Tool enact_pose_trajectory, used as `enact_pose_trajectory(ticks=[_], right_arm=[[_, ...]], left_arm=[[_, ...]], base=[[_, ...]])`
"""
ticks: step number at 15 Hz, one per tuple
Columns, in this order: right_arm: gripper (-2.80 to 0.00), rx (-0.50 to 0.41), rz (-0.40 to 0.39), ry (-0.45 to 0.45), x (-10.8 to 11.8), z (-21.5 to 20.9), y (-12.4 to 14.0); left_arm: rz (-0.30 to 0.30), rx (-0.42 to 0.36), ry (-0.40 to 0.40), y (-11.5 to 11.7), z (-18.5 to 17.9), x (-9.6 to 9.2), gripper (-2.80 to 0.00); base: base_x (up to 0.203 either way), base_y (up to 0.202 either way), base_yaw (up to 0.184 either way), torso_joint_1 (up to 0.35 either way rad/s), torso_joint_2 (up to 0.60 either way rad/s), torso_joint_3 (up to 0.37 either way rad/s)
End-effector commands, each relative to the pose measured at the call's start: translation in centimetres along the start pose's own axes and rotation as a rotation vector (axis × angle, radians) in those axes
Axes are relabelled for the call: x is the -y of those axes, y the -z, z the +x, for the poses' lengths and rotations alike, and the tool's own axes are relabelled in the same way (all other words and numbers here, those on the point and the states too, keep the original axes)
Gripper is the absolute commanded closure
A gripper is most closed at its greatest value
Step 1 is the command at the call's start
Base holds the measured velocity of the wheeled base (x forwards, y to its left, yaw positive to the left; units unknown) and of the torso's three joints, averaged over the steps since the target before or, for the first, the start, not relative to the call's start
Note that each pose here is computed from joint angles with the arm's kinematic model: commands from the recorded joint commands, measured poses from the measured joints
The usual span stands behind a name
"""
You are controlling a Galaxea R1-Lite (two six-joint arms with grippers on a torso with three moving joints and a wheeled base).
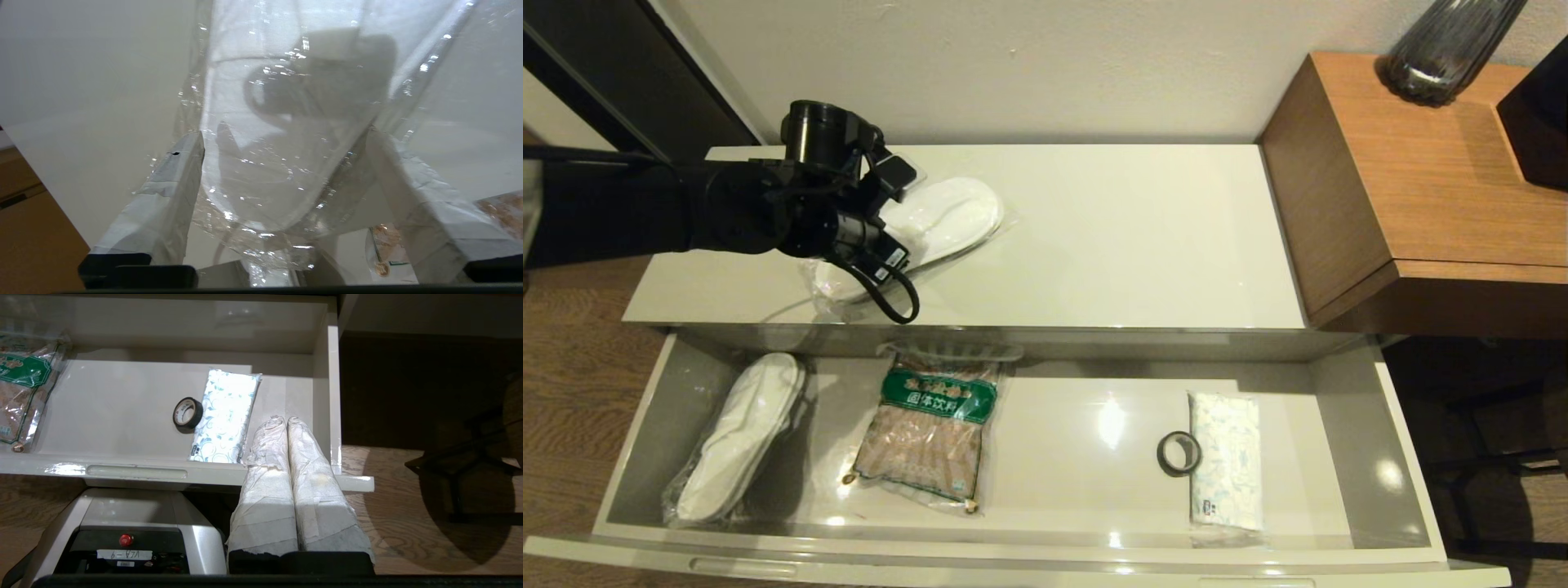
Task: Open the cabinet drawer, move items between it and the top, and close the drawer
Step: Pick up the disposable slippers on the table
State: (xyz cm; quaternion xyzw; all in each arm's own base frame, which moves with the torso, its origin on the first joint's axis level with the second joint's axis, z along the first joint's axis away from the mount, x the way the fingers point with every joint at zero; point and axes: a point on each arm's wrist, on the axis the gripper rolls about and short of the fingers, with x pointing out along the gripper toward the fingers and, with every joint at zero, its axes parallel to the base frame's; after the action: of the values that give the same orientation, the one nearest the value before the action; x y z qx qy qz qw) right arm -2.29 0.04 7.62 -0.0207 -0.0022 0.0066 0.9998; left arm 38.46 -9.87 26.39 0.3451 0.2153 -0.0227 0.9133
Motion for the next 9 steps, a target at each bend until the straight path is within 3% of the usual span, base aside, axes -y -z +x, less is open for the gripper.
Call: enact_pose_trajectory(ticks=[1,9], right_arm=[[0.00,-0.001,0.000,-0.001,0.00,0.01,-0.01],[0.00,-0.001,0.000,-0.001,0.00,0.01,-0.01]], left_arm=[[0.004,0.012,-0.004,-0.37,-0.05,0.00,-2.80],[0.024,-0.003,0.054,0.29,0.25,0.90,-2.80]], base=[[0.000,0.000,0.000,0.000,0.00,0.000],[0.000,0.000,0.000,0.000,0.00,0.000]])
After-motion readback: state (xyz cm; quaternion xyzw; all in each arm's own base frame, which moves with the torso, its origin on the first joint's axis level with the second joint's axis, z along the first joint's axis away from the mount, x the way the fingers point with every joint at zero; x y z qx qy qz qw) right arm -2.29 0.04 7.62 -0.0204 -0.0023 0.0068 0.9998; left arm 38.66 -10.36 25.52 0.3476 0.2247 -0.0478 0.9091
